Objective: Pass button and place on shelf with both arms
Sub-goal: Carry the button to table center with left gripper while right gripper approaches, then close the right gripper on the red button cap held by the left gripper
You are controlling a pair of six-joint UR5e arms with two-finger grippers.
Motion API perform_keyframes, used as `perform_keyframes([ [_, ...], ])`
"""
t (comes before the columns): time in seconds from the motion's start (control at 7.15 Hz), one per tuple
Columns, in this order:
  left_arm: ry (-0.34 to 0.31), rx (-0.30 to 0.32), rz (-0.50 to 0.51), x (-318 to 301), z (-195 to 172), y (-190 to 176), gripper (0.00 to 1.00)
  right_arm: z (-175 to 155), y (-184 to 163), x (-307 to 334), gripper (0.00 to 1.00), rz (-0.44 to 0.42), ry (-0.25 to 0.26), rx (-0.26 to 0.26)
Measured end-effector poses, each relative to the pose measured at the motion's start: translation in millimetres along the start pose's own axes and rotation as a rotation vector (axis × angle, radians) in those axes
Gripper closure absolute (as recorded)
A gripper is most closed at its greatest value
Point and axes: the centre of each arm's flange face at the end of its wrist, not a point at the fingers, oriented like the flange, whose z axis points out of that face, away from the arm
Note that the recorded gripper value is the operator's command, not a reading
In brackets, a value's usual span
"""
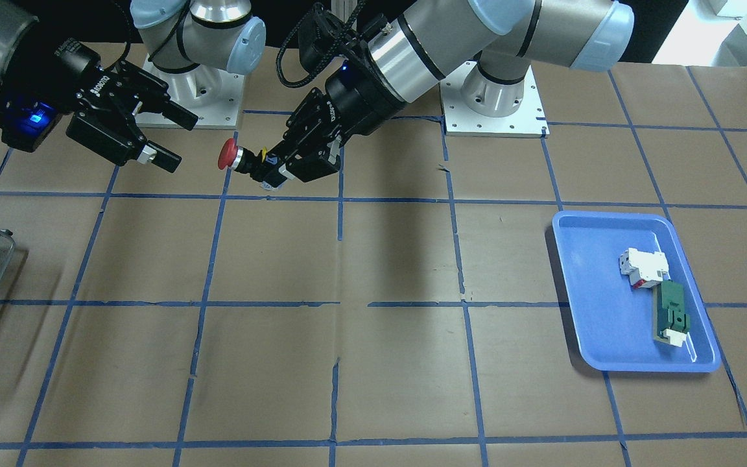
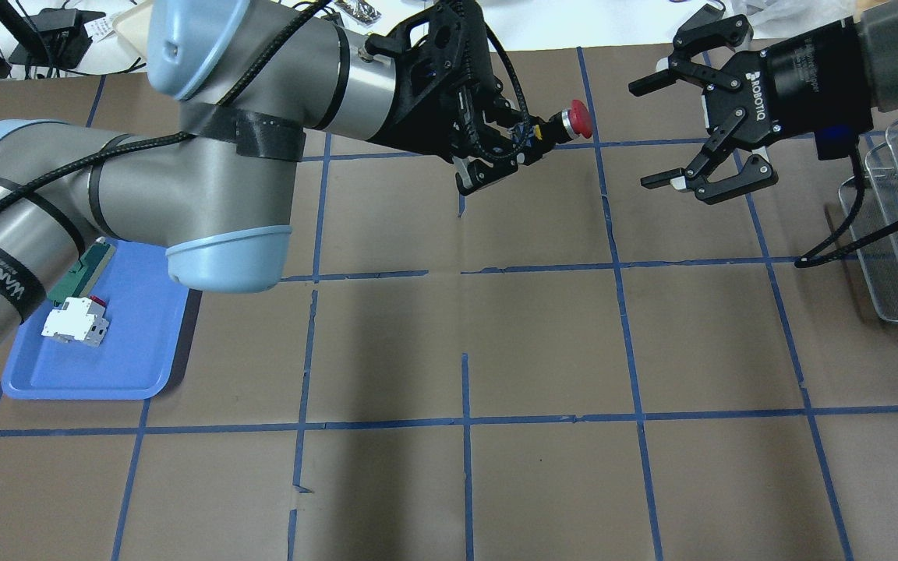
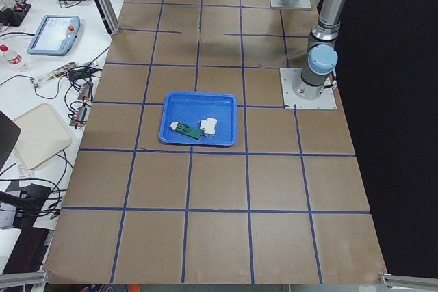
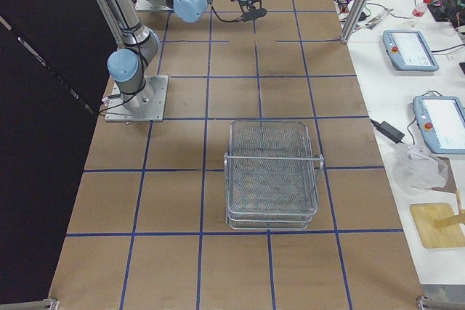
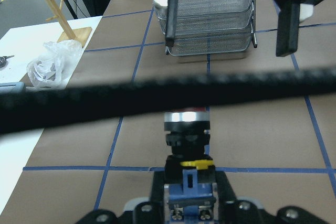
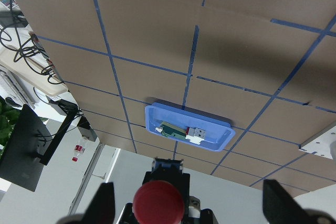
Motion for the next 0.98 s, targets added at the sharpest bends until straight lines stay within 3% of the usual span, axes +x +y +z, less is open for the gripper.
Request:
perform_keyframes([
  [0.42,0.000,0.004,0.003,3,-1,-5,1.00,5,2,-19,0.00,0.027,-0.014,0.010],
  [0.98,0.005,0.004,-0.002,3,2,-3,1.00,34,22,-32,0.00,0.048,0.018,0.011],
])
